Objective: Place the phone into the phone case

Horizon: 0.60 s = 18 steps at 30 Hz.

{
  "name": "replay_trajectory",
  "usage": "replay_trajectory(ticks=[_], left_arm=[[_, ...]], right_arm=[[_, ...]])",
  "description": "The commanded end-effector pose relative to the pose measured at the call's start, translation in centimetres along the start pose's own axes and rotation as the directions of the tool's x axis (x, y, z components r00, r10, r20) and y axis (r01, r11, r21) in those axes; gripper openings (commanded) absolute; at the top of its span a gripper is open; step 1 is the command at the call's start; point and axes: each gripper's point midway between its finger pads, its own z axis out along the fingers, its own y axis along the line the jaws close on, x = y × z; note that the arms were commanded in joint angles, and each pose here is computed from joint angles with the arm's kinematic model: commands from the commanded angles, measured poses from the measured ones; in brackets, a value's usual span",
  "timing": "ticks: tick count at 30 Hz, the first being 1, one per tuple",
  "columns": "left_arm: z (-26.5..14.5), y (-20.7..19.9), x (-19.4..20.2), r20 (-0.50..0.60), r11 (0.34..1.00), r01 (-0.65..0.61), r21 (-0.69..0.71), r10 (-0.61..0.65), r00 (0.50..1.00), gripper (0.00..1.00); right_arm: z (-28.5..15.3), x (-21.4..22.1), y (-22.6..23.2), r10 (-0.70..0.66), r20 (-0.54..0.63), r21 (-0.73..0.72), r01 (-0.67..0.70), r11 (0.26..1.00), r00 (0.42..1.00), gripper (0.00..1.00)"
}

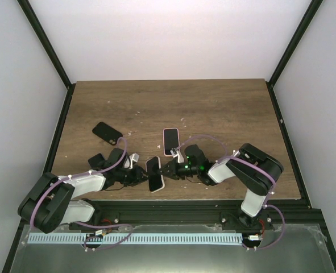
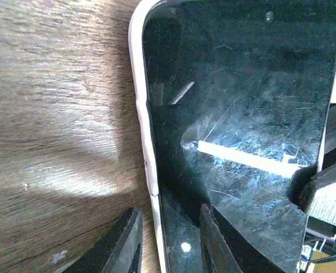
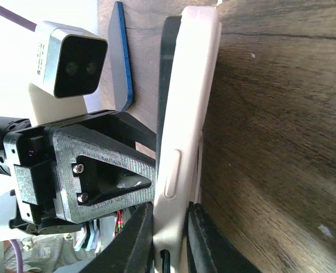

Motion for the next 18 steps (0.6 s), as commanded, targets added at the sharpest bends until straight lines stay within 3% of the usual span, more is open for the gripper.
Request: replay_trajectory(ticks=[1, 6, 9, 11, 18], left_arm=[[0.2, 0.9, 0.6, -0.016, 0.999, 0.008, -0.037, -0.009, 1.0, 0.31], [0.3, 1.0, 0.7, -0.018, 0.999, 0.013, -0.04, -0.014, 1.0, 0.31], [0.3, 1.0, 0.6, -0.017, 0.999, 0.013, -0.041, -0.014, 1.0, 0.31], [0.3, 1.0, 0.5, -0.014, 0.999, 0.013, -0.042, -0.014, 1.0, 0.31], [-0.6, -0.9, -0.5, 0.009, 1.0, -0.021, -0.02, 0.021, 1.0, 0.32]], right_arm=[[0.7, 0.1, 1.4, -0.065, -0.021, -0.029, 0.065, 0.997, 0.998, 0.13], [0.9, 0.1, 0.6, -0.056, -0.029, 0.012, 0.056, 0.998, 0.998, 0.11], [1.0, 0.1, 0.7, -0.057, -0.042, 0.007, 0.057, 0.998, 0.998, 0.27], [1.1, 0.1, 0.7, -0.06, -0.045, 0.013, 0.06, 0.998, 0.997, 0.31], [0.7, -0.4, 0.9, -0.087, -0.025, 0.028, 0.088, 0.996, 0.996, 0.11]])
